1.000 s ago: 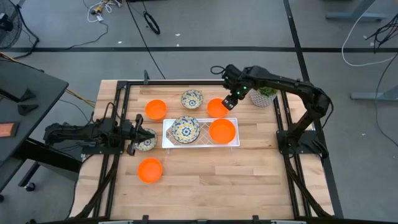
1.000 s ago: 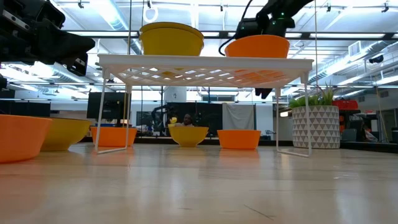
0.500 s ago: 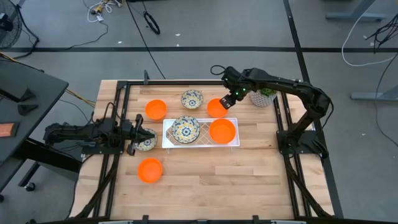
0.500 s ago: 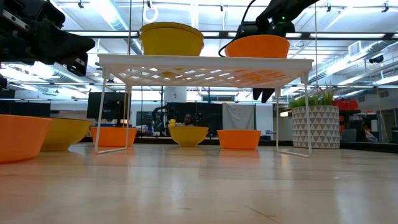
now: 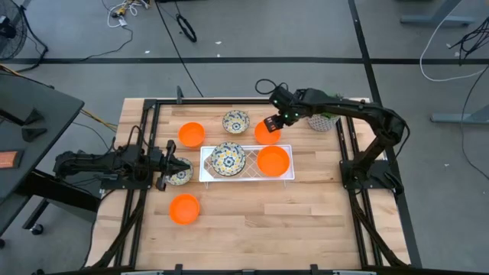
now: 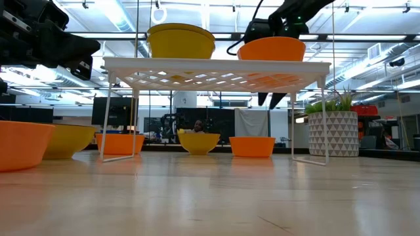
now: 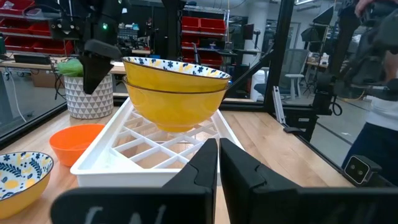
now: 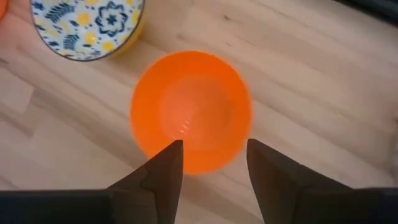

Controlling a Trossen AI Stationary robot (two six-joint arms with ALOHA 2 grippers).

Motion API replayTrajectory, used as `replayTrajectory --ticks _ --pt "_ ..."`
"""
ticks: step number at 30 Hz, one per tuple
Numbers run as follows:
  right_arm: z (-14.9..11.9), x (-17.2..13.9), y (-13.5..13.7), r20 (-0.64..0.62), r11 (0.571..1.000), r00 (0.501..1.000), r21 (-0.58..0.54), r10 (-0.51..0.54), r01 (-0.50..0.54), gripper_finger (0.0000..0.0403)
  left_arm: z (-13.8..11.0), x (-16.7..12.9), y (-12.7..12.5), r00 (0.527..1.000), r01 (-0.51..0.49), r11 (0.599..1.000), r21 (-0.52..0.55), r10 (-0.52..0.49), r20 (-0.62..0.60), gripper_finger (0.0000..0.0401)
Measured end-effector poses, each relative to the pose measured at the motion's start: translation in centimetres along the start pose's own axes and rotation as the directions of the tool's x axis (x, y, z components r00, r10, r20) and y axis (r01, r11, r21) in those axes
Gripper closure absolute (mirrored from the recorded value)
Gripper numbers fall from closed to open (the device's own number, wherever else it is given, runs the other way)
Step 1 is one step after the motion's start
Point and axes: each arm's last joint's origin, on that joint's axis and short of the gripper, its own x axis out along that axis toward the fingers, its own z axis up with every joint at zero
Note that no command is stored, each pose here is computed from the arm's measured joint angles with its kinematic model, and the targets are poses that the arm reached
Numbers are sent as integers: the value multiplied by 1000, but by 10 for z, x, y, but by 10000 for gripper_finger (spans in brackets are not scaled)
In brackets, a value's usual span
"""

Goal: Pick & Place Mini bowls
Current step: Stack the orange bowl on the orange bowl on the shelf

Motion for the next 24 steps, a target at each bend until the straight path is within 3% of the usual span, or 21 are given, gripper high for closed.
replayTrajectory --ticks 8,24 --pt "-17 18 3 -64 995 996 81 57 -52 224 0 0 0 1000 0 1000 0 0 0 378" --pt "-29 42 -12 -29 949 999 313 -34 41 224 0 0 0 1000 0 1000 0 0 0 378"
